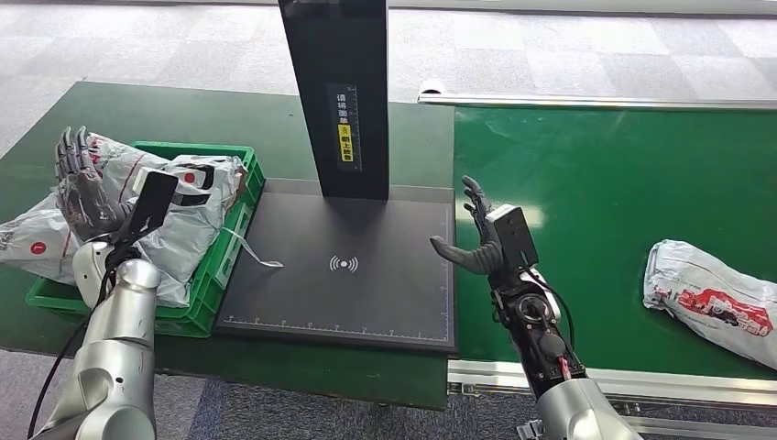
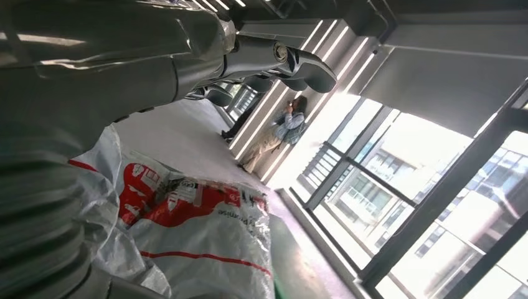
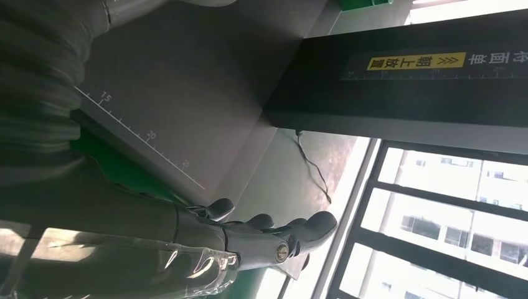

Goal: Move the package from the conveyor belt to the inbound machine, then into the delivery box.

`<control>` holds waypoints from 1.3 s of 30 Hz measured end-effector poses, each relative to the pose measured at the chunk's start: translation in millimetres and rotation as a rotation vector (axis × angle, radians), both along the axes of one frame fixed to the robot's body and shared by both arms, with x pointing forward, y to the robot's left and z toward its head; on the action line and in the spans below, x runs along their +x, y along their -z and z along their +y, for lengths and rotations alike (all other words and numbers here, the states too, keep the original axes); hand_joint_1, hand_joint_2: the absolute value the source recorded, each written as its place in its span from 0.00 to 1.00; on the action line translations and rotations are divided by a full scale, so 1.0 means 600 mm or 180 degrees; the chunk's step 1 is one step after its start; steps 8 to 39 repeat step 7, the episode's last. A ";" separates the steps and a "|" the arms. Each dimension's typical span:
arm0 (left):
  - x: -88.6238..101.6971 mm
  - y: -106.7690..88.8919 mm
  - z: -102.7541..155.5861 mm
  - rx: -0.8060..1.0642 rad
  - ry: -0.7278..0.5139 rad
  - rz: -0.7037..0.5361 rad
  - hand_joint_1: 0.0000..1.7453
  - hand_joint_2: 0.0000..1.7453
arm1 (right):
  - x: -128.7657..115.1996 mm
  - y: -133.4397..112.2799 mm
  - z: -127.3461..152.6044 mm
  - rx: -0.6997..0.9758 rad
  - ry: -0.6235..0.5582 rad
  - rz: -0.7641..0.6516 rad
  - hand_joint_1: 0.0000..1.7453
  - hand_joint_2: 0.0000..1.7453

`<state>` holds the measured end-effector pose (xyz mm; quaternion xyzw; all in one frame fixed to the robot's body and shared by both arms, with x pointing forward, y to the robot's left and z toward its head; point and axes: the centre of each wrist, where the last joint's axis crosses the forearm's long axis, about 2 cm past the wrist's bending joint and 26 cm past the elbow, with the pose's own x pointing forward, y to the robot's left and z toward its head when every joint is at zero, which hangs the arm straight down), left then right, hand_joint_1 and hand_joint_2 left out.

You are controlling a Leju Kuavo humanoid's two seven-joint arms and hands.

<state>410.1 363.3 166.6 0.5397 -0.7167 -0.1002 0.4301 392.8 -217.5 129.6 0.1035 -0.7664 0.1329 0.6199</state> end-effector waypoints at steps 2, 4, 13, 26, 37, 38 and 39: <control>-0.004 -0.005 -0.008 -0.0094 0.0102 -0.0286 0.00 1.00 | -0.001 0.002 -0.001 0.0004 0.0005 -0.0005 0.00 1.00; -0.010 -0.006 -0.018 -0.0370 0.0202 -0.0618 0.00 1.00 | -0.004 0.006 -0.003 0.0014 0.0005 -0.0011 0.00 1.00; -0.017 -0.006 -0.038 -0.1016 0.0452 -0.0923 0.00 1.00 | -0.006 0.009 -0.005 0.0042 0.0005 -0.0022 0.00 1.00; -0.017 -0.006 -0.038 -0.1016 0.0452 -0.0923 0.00 1.00 | -0.006 0.009 -0.005 0.0042 0.0005 -0.0022 0.00 1.00; -0.017 -0.006 -0.038 -0.1016 0.0452 -0.0923 0.00 1.00 | -0.006 0.009 -0.005 0.0042 0.0005 -0.0022 0.00 1.00; -0.017 -0.006 -0.038 -0.1016 0.0452 -0.0923 0.00 1.00 | -0.006 0.009 -0.005 0.0042 0.0005 -0.0022 0.00 1.00; -0.017 -0.006 -0.038 -0.1016 0.0452 -0.0923 0.00 1.00 | -0.006 0.009 -0.005 0.0042 0.0005 -0.0022 0.00 1.00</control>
